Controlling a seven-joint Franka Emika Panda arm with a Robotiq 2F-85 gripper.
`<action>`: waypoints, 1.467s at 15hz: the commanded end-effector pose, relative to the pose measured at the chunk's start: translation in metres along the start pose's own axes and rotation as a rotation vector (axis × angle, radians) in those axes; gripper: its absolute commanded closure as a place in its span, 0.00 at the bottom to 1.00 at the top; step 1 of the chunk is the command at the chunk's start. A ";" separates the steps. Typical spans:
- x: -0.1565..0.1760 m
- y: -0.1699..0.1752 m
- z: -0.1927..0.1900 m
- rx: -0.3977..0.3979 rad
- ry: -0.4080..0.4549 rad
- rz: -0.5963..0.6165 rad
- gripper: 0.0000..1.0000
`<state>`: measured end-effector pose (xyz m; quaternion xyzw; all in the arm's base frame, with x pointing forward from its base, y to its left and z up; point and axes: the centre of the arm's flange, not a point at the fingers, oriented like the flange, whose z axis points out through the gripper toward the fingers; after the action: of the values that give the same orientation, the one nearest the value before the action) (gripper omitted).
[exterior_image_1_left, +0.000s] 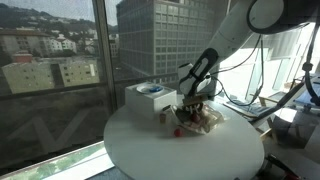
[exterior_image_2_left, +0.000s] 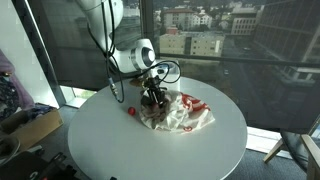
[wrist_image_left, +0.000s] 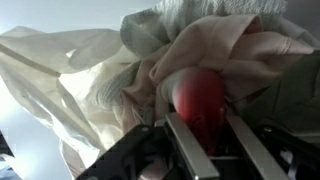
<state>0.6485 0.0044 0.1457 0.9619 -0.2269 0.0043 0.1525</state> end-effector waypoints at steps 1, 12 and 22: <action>-0.002 0.023 -0.040 0.017 0.061 0.002 0.33; -0.018 0.031 -0.150 0.210 0.107 -0.045 0.00; -0.134 -0.039 -0.097 0.326 -0.128 -0.271 0.00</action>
<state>0.5693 0.1267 0.2399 0.9923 -0.1145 -0.0452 -0.0106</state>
